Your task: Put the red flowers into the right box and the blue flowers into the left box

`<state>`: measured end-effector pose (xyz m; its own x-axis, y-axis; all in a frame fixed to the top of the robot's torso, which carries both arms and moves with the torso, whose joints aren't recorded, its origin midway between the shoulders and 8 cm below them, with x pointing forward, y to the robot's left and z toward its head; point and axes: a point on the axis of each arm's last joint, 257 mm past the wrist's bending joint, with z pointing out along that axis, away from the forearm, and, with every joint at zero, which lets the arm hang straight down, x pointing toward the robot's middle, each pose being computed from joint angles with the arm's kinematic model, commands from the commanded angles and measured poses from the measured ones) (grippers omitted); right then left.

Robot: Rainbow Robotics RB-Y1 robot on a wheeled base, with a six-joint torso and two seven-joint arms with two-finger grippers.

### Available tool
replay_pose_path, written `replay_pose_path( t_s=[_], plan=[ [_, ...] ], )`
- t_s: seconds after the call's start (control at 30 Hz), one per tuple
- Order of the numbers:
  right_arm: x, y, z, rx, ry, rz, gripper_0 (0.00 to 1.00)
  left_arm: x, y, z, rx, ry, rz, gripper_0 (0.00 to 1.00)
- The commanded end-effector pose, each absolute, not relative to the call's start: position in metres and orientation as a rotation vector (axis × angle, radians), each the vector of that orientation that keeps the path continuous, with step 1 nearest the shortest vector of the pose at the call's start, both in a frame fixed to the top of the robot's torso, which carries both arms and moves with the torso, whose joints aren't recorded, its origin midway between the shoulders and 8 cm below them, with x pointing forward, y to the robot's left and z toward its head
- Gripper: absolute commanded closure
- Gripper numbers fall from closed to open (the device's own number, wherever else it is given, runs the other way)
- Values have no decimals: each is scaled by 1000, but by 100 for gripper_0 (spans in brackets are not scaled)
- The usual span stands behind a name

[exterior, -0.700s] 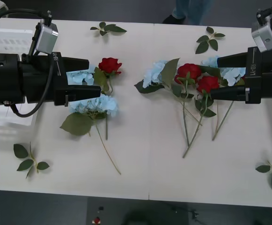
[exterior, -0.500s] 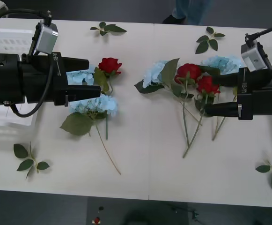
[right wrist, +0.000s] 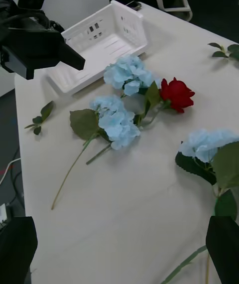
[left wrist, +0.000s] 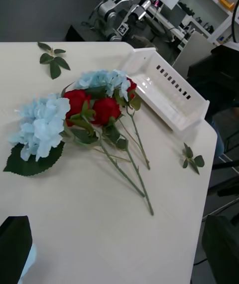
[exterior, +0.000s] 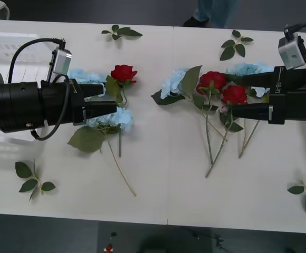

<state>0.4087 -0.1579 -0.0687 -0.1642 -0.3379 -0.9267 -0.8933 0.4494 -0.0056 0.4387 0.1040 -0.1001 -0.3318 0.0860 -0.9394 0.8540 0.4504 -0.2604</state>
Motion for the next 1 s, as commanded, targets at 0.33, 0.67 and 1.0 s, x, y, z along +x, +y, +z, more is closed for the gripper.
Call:
replay_pose_path(
  t_s=[0.33, 0.67, 1.0],
  plan=[
    [452, -185, -67, -975, 1787, 535, 0, 502, 185, -88, 708, 2080, -975, 0],
    [506, -220, -117, -539, 2163, 633, 0, 507, 237, -128, 332, 2485, -915, 0],
    [550, -299, -162, -141, 2386, 575, 0, 508, 247, -168, 138, 2637, -751, 0]
  ],
)
